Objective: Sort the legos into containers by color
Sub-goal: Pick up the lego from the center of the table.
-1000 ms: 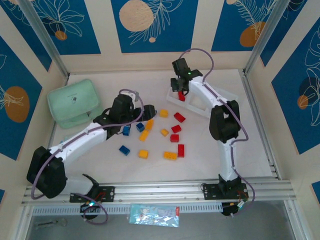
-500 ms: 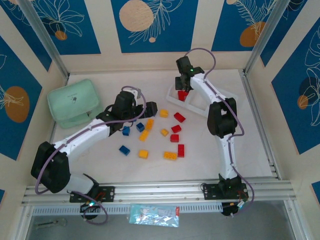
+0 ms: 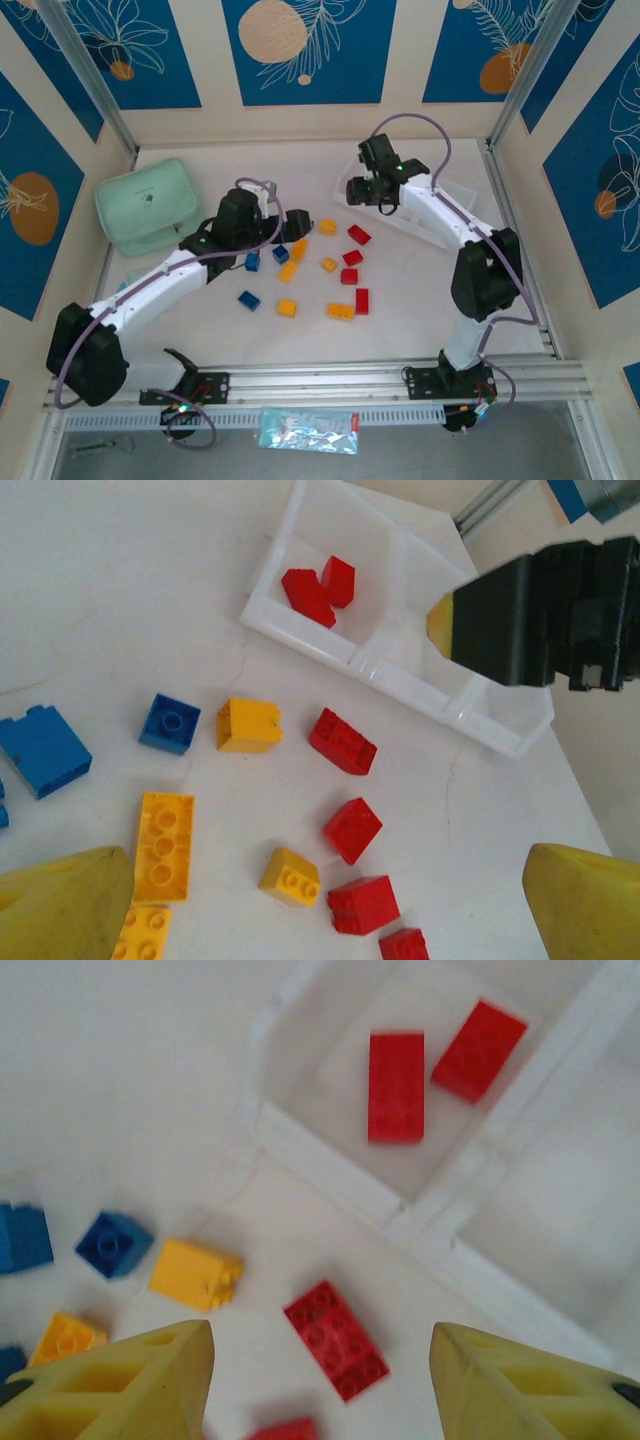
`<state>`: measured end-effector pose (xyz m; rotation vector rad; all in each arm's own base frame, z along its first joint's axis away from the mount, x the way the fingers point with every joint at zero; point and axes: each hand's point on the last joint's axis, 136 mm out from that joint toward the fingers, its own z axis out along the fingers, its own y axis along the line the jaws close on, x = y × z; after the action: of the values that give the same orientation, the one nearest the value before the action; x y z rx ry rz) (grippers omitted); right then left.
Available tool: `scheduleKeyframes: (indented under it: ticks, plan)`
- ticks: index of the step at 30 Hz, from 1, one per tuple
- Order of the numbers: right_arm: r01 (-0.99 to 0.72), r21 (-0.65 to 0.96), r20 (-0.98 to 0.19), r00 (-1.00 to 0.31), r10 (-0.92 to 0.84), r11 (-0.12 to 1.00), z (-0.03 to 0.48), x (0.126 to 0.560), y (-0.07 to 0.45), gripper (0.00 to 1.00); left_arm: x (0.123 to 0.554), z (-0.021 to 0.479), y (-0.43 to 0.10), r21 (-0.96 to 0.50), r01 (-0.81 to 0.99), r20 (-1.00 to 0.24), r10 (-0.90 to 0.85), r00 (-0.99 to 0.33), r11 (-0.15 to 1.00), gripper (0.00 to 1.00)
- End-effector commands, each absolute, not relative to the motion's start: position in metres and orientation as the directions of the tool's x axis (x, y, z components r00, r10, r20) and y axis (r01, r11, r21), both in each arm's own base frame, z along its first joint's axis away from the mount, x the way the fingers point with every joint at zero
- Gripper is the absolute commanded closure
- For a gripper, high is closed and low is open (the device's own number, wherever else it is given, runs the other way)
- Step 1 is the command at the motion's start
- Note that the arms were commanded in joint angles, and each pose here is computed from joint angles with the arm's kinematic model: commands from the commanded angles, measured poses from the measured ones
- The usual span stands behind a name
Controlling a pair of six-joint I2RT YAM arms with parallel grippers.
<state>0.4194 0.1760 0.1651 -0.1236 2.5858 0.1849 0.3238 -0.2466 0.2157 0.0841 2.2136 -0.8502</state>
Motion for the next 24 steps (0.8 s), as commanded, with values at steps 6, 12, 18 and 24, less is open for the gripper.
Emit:
scheduleKeyframes:
  ticks: [6,12,18,24]
  plan:
    - [-0.099,0.221,-0.416,-0.909,0.002,0.970,0.128,0.363,0.178,0.36,0.292,0.179,-0.243,-0.596,0.265,-0.594,-0.194,-0.781,0.758,0.01]
    - [-0.076,0.233,-0.369,-0.929,0.016,0.969,0.095,0.351,0.183,0.31,0.283,0.166,-0.250,-0.617,0.255,-0.575,-0.204,-0.793,0.745,0.01]
    - [-0.069,0.177,-0.348,-0.937,-0.003,0.982,0.070,0.362,0.181,0.28,0.286,0.165,-0.252,-0.620,0.242,-0.582,-0.230,-0.780,0.746,0.01]
    - [-0.061,0.128,-0.329,-0.944,-0.016,0.990,0.053,0.375,0.173,0.25,0.290,0.163,-0.252,-0.623,0.225,-0.581,-0.250,-0.775,0.749,0.01]
